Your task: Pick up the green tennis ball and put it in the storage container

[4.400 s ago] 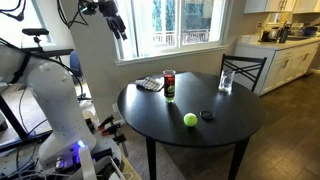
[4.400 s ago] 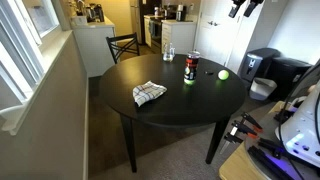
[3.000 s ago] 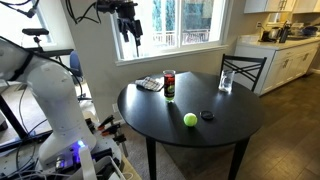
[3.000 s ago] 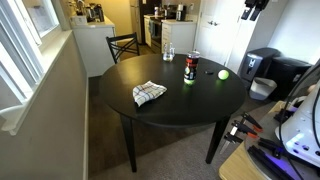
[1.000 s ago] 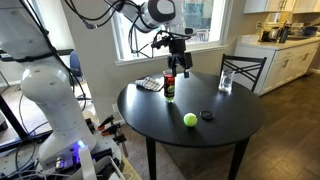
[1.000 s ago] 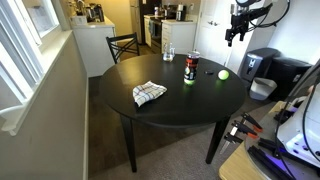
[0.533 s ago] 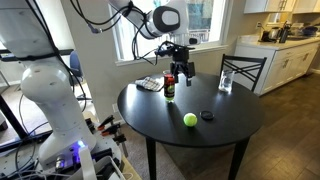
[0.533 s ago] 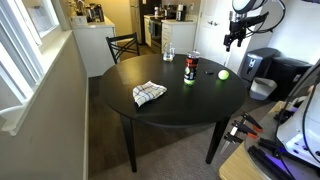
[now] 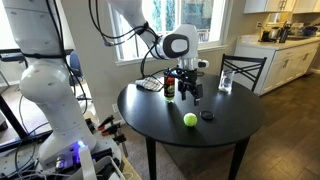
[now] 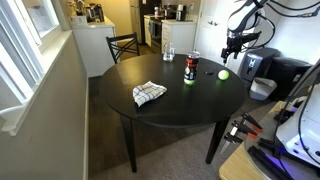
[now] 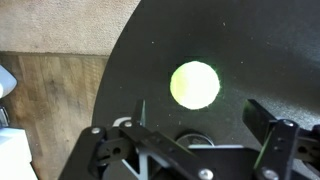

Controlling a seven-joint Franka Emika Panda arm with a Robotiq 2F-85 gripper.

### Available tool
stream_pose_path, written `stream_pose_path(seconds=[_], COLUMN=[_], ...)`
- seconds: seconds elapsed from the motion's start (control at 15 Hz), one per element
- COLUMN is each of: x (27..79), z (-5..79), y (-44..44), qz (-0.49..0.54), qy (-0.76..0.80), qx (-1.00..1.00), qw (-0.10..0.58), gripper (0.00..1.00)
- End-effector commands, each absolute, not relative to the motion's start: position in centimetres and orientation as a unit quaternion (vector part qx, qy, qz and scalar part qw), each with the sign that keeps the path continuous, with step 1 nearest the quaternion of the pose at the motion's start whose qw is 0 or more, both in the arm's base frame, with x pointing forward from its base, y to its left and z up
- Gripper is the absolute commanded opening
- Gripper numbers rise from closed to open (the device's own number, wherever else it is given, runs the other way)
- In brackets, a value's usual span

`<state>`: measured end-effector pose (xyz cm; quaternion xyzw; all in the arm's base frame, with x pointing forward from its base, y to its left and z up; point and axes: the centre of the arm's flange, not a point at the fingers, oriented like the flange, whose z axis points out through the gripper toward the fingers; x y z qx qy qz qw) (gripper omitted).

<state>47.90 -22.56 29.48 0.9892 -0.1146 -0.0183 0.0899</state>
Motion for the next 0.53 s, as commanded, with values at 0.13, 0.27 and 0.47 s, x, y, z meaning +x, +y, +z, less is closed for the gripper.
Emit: stream_pose_path(seconds=[0.13,0.27,0.47], x=[50.4,51.0,51.6], z=[23.9,22.7,21.8], y=[-24.3,-24.5,-24.7], qz=[-0.033,-0.041,-0.040], qy=[-0.154,-0.161,-0.164], qx=[0.985,0.984,0.983], qw=[0.074,0.071,0.075], gripper=[1.00,1.00,1.00])
